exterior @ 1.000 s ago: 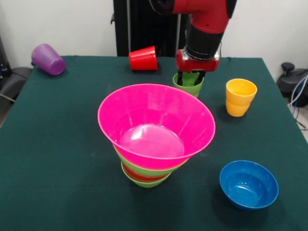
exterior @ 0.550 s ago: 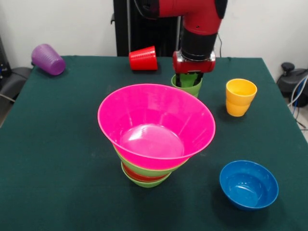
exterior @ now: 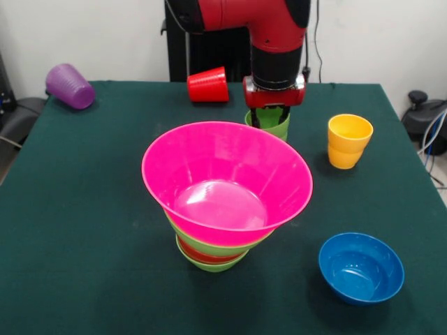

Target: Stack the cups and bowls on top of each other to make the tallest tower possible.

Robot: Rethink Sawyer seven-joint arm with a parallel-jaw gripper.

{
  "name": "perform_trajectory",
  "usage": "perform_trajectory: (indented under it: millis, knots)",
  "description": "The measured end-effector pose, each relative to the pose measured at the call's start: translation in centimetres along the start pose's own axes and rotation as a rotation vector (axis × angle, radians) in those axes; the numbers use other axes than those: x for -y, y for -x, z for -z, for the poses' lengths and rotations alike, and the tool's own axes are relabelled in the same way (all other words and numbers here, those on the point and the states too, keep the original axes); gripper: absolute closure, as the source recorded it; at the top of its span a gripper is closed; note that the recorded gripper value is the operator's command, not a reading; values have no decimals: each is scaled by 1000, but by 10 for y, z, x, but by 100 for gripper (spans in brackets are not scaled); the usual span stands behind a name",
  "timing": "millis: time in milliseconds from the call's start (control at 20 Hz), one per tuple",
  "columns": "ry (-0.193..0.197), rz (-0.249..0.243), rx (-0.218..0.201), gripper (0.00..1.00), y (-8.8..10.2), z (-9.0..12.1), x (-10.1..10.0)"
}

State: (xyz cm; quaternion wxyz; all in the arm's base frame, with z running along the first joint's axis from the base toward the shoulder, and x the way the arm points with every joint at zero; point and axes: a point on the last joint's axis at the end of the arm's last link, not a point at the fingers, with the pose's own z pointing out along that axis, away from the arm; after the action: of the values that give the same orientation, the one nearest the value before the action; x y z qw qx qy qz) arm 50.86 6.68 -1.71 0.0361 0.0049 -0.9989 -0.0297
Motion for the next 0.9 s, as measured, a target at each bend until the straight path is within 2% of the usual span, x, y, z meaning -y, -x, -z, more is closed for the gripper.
perform_trajectory:
  millis: [250, 900]
  knots:
    - [14, -9, -6, 0, 1, 0, 2]
    - [0, 4, -7, 0, -1, 0, -1]
